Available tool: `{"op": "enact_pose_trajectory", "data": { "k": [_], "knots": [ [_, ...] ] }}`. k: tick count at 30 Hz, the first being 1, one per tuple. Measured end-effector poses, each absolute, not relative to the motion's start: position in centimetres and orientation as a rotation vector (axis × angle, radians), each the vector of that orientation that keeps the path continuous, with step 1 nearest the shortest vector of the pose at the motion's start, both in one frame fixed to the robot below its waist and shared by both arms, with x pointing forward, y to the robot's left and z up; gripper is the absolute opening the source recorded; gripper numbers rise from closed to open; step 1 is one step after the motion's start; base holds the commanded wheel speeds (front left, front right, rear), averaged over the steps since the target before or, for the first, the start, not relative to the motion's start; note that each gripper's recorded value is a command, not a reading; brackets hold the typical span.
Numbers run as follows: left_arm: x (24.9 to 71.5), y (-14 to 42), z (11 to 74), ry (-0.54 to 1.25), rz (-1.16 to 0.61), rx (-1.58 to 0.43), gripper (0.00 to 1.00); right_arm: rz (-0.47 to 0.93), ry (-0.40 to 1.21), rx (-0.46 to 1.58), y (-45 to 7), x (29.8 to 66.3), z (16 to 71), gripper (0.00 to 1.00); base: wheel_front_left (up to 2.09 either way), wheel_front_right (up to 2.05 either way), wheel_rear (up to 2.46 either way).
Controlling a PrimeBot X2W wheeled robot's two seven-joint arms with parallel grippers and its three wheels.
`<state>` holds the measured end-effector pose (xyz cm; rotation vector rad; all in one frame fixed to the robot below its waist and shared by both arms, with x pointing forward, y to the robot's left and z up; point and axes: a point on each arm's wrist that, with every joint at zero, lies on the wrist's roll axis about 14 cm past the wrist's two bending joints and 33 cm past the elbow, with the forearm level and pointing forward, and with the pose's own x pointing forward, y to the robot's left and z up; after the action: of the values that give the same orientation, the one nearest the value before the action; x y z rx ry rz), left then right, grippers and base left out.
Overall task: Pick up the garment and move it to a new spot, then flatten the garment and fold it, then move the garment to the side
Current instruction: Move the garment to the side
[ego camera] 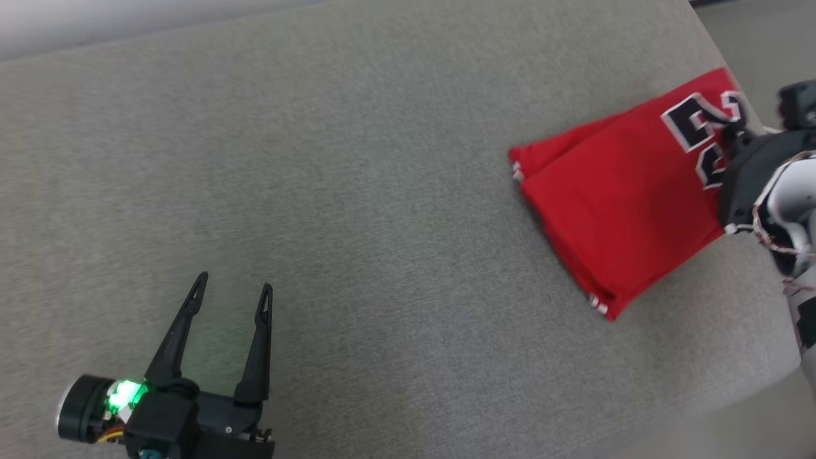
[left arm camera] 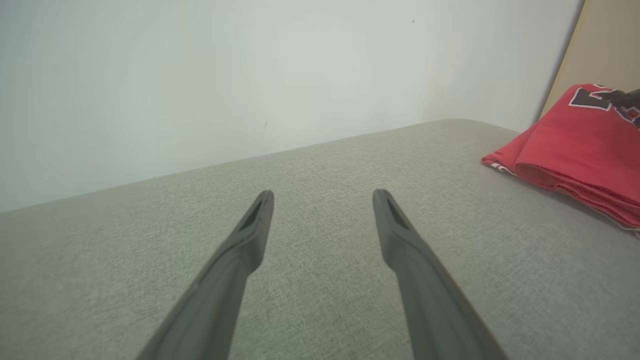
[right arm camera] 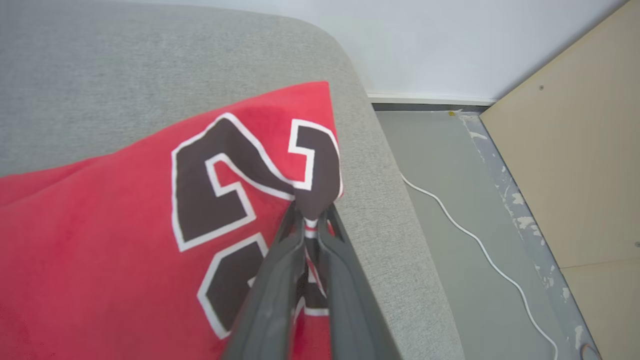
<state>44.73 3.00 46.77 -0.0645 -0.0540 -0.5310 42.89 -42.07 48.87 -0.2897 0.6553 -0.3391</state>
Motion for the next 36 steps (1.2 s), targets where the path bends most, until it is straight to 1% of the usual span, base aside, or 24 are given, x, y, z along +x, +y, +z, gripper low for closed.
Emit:
{"op": "enact_pose_trajectory", "data": {
  "k": [3,7,9,12,17,18,19,20,21,28,33,35,36],
  "knots": [
    [45.4,1.5,46.0,-0.054,-0.586,-0.068,1.0,-0.432,0.622,-0.282,-44.9,42.5,49.5,0.0,0.0,0.0,0.0],
    [45.7,-0.3,44.5,-0.027,-0.646,-0.078,1.0,-0.523,0.602,-0.298,-47.7,41.6,50.0,0.0,0.0,0.0,0.0],
    [45.9,-0.9,43.7,-0.009,-0.665,-0.085,1.0,-0.54,0.609,-0.272,-48.0,41.5,49.5,0.0,0.0,0.0,0.0],
    [46.0,-1.6,42.6,0.017,-0.687,-0.093,1.0,-0.536,0.64,-0.365,-48.4,41.6,49.1,0.0,0.0,0.0,0.0],
    [46.2,-2.4,41.3,0.043,-0.71,-0.109,1.0,-0.566,0.639,-0.422,-49.7,41.2,49.1,0.0,0.0,0.0,0.0],
    [46.2,-2.5,41.1,0.047,-0.713,-0.113,1.0,-0.569,0.632,-0.423,-49.7,41.2,49.0,0.26,0.0,0.0,0.0],
    [46.2,-2.6,41.0,0.05,-0.716,-0.116,1.0,-0.571,0.627,-0.427,-49.8,41.2,48.9,0.49,0.0,0.0,0.0],
    [46.1,-2.7,40.9,0.052,-0.717,-0.117,1.0,-0.57,0.627,-0.434,-49.8,41.2,48.8,0.89,0.0,0.0,0.0],
    [46.1,-2.7,40.9,0.052,-0.718,-0.117,1.0,-0.568,0.625,-0.436,-49.7,41.2,48.7,1.0,0.0,0.0,0.0],
    [45.8,-2.9,41.9,0.039,-0.694,-0.145,1.0,-0.535,0.551,-0.453,-48.6,42.2,49.8,1.0,0.0,0.0,0.0],
    [45.2,-2.0,42.7,0.046,-0.644,-0.156,1.0,-0.47,0.39,-0.418,-46.3,43.3,51.4,1.0,0.0,0.0,0.0],
    [45.0,-1.3,43.0,0.049,-0.609,-0.154,1.0,-0.446,0.294,-0.348,-44.7,43.6,51.8,1.0,0.0,0.0,0.0],
    [44.9,-0.9,43.3,0.047,-0.594,-0.152,1.0,-0.42,0.269,-0.344,-43.6,43.6,51.7,1.0,0.0,0.0,0.0]
  ]
}}
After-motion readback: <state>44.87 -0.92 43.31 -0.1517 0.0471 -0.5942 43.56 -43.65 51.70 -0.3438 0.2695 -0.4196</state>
